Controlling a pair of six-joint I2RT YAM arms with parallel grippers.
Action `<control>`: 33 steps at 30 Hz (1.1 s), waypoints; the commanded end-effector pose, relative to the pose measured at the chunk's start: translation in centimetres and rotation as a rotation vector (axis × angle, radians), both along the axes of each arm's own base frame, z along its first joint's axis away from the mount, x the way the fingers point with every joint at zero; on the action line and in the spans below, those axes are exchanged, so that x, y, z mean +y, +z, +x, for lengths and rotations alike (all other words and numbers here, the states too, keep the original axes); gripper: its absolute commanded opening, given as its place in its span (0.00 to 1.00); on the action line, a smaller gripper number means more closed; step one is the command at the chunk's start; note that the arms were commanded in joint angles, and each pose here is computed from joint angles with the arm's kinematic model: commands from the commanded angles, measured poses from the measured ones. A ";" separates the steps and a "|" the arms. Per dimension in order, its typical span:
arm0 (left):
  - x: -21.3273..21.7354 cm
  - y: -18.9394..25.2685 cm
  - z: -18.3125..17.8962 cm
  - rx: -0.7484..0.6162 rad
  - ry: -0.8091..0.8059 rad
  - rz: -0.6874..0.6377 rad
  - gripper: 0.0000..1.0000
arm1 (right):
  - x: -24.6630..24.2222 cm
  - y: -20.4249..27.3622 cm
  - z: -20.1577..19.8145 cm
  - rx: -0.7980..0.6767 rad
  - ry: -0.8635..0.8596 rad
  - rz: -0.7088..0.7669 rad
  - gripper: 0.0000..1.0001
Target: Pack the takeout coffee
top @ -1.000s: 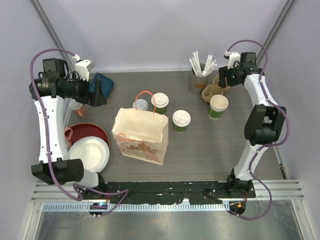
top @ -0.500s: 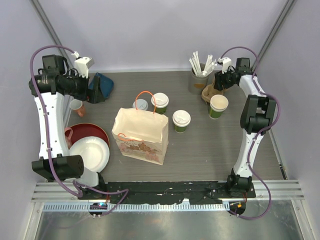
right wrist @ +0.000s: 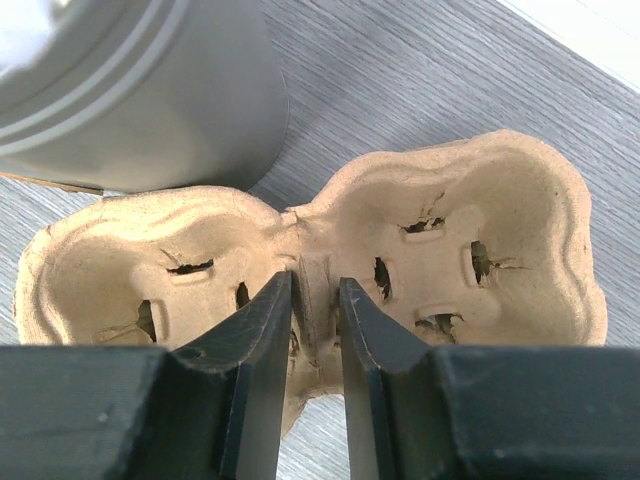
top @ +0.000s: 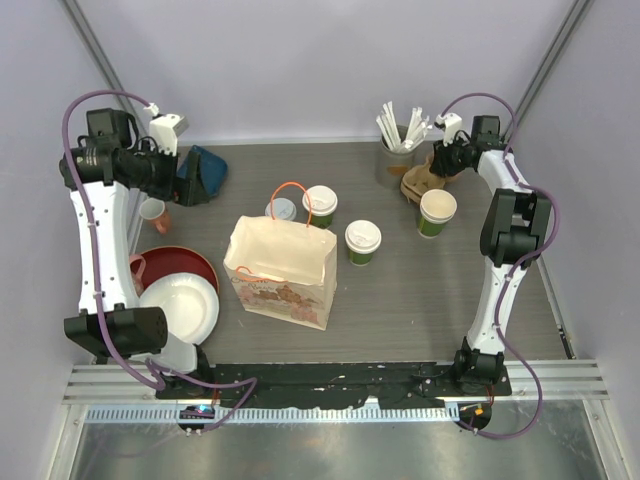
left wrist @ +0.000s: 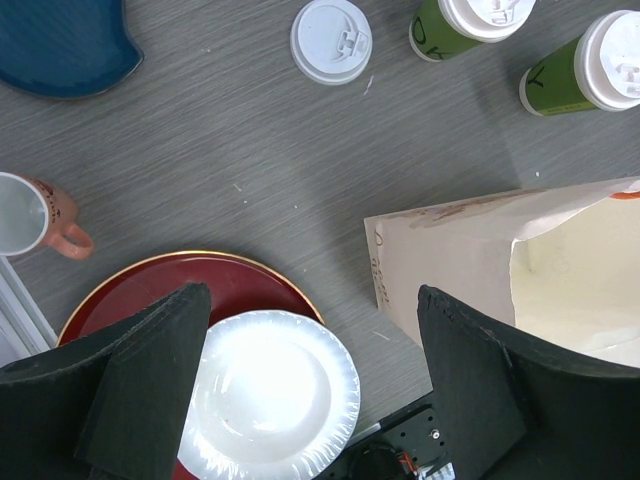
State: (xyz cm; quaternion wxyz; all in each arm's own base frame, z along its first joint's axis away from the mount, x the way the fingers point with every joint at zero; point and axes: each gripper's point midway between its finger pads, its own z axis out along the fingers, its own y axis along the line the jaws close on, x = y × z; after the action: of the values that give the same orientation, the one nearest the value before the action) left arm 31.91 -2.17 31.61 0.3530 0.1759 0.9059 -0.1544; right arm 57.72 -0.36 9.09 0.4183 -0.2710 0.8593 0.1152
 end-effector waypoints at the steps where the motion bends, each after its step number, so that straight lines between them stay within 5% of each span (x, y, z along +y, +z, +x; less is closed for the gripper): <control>1: -0.4 0.1 -1.0 0.034 -0.017 -0.007 0.89 | -0.2 4.6 0.9 -0.124 0.005 -0.015 0.19; 9: -0.4 0.0 -0.9 0.035 -0.021 -0.008 0.89 | -0.8 6.6 1.1 -0.148 -0.047 -0.024 0.04; 33: -0.5 0.5 -1.0 0.019 -0.021 -0.010 0.90 | -2.2 10.9 0.9 -0.187 -0.168 -0.035 0.01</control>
State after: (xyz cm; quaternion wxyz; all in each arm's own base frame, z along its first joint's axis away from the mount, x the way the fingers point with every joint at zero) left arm 32.24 -2.09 31.16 0.3472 0.1790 0.9074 -0.1552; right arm 57.83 -1.73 12.62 0.4378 -0.2277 0.8666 0.0749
